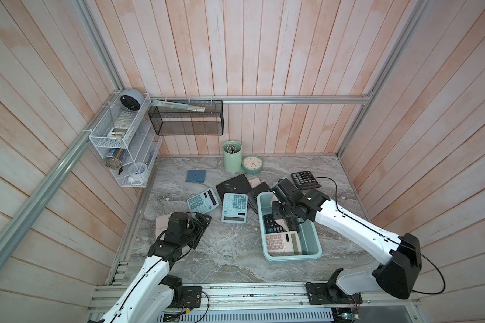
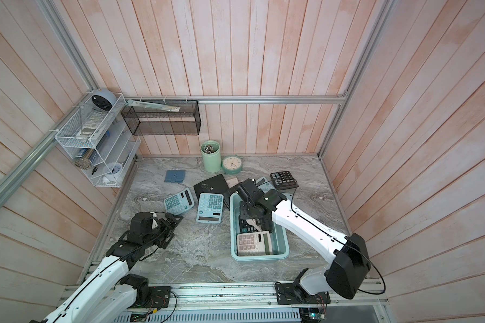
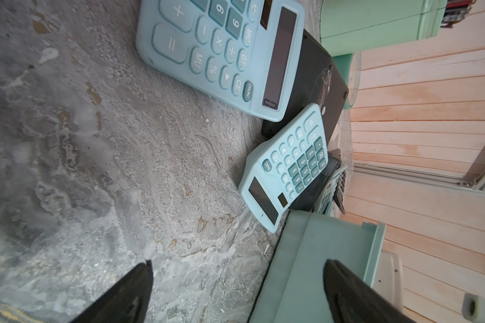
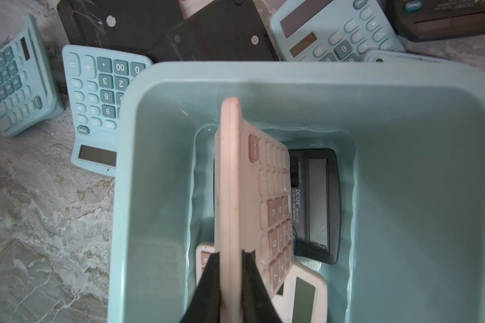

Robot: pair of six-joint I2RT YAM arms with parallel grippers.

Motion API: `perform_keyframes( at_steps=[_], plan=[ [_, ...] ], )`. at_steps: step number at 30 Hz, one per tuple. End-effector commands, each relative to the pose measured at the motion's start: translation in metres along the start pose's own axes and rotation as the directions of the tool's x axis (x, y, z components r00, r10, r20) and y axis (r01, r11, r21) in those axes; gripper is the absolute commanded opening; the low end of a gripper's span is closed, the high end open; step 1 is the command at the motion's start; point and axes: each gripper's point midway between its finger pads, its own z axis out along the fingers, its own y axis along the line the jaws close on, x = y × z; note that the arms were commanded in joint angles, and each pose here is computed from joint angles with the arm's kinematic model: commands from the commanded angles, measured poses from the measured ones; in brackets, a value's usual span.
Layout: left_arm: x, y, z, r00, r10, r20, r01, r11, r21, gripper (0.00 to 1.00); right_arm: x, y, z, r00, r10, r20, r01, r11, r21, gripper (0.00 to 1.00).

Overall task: Put the calculator in the storage box
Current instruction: Place the calculator in the storage box.

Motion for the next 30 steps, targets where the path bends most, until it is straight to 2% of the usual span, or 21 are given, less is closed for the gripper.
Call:
perform_keyframes(
  at_steps=[1,6,10,20,30],
  plan=[
    [0.001,-0.002,0.001,1.000,0.002,0.002,-0.002,1.000,0.024,1.00,-0.001,-0.006,0.009,1.000,-0.015,0.020,0.013,0.993,0.119,0.00],
    [0.002,-0.002,0.000,1.000,0.003,0.000,-0.003,0.999,0.036,1.00,0.010,-0.005,0.026,0.996,-0.065,-0.066,0.077,0.977,0.198,0.00],
    [0.004,0.005,0.000,1.000,0.004,-0.001,-0.004,1.000,0.019,1.00,0.018,0.007,0.042,0.992,-0.071,-0.107,0.088,0.982,0.165,0.00],
    [0.006,0.001,0.015,0.998,-0.046,-0.030,0.047,0.998,0.052,1.00,0.002,0.031,0.032,0.995,-0.067,-0.076,0.071,0.996,0.045,0.36],
    [0.013,-0.010,0.035,0.989,-0.126,-0.082,0.133,0.987,0.094,1.00,-0.015,0.040,0.003,1.000,0.005,-0.020,-0.007,0.997,-0.081,0.47]
  ],
)
